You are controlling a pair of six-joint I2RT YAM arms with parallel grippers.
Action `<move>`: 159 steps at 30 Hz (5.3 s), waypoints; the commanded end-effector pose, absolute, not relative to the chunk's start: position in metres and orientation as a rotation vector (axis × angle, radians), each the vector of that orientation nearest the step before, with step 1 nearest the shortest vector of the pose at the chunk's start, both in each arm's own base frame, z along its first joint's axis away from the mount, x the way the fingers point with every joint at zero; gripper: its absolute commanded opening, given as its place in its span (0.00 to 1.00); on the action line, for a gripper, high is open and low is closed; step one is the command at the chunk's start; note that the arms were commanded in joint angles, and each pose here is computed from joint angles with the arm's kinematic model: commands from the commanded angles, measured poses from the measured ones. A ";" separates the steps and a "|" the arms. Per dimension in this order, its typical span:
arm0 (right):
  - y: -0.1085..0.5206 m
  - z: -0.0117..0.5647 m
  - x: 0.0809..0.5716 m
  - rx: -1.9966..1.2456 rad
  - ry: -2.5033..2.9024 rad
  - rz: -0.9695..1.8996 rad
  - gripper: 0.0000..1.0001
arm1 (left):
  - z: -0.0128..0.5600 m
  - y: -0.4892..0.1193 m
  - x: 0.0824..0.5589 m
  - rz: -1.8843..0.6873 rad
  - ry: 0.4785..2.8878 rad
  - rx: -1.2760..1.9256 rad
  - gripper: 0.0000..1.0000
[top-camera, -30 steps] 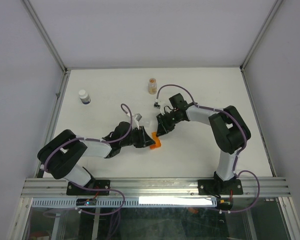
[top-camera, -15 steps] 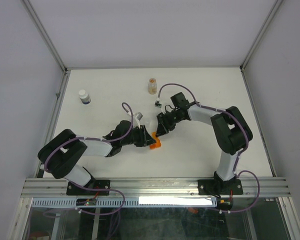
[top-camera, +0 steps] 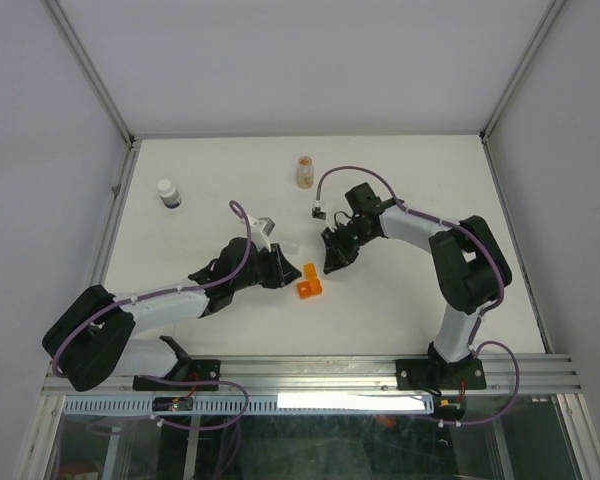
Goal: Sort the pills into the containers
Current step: Unscrew the lid of the pill bottle.
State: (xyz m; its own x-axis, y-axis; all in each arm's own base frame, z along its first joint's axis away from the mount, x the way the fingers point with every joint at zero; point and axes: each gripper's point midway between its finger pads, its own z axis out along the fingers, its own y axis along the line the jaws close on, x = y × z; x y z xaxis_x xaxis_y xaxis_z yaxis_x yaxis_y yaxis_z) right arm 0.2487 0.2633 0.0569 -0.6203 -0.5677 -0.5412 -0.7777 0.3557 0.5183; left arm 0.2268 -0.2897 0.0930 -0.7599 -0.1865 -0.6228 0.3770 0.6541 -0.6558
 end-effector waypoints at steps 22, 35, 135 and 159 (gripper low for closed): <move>0.271 0.035 0.227 -1.415 2.415 1.100 0.08 | 0.044 -0.300 0.217 -1.061 2.347 0.189 0.15; 0.266 0.038 0.231 -1.435 2.410 1.059 0.08 | 0.036 -0.304 0.227 -1.029 2.349 0.193 0.18; 0.133 0.271 0.272 -1.088 1.533 0.876 0.86 | 0.170 -0.410 0.202 -0.933 1.571 1.485 0.00; 0.143 0.200 0.206 -1.343 1.430 0.910 0.89 | 0.106 -0.399 0.169 -0.893 1.729 1.367 0.67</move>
State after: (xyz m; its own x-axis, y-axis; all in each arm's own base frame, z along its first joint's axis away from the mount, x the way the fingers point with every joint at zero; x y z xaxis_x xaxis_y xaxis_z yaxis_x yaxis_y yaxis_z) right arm 0.2141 0.1348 0.1947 -0.0396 -0.3004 -0.9530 -0.9804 0.1958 -0.0210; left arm 0.1622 -0.3891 0.0705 -0.1952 0.5756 -0.7941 0.9788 0.1653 -0.1208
